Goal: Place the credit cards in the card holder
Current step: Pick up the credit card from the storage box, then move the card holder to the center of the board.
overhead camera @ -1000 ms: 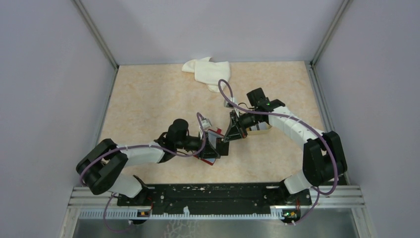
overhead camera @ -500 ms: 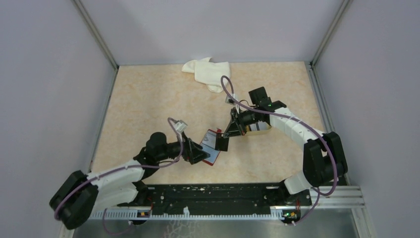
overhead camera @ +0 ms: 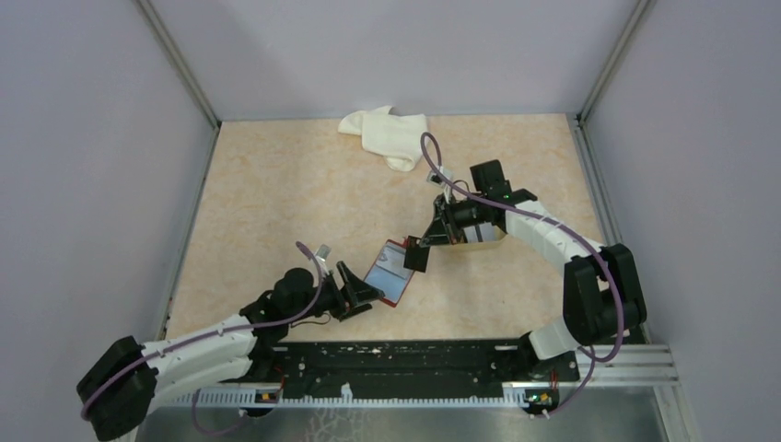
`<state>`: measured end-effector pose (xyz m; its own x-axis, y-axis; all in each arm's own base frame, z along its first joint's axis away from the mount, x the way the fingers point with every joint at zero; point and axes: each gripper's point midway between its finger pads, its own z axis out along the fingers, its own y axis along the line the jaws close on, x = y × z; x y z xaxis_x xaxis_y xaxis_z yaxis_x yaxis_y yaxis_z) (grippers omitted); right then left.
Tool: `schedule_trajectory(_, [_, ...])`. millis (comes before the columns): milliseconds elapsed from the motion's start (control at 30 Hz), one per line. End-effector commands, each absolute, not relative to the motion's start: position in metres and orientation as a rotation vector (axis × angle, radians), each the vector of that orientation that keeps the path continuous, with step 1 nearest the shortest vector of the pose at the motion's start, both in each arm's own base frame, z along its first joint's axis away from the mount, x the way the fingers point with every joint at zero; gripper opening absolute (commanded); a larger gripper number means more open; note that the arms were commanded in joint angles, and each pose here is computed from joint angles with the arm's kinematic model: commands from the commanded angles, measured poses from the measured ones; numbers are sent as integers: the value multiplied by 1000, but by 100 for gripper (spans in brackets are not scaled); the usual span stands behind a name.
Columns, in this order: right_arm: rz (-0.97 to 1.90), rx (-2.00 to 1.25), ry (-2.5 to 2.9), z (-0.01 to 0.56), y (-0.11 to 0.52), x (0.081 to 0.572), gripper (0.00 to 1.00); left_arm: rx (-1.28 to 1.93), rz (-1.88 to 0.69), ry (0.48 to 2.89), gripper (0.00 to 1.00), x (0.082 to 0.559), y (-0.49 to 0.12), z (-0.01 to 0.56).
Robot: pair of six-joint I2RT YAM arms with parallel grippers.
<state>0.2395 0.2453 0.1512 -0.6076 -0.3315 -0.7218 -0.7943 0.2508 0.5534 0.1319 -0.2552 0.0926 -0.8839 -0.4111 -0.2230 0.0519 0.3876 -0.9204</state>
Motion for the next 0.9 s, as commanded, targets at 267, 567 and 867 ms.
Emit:
schedule_trajectory(267, [1247, -848, 2012, 176, 212, 278, 0, -514, -1057, 2458, 50, 134, -332, 90])
schedule_trajectory(567, [1243, -821, 1991, 183, 205, 279, 0, -338, -654, 2535, 30, 139, -344, 33])
schedule_trajectory(867, [1245, -822, 1988, 184, 206, 279, 0, -325, -306, 2520, 21, 150, -298, 6])
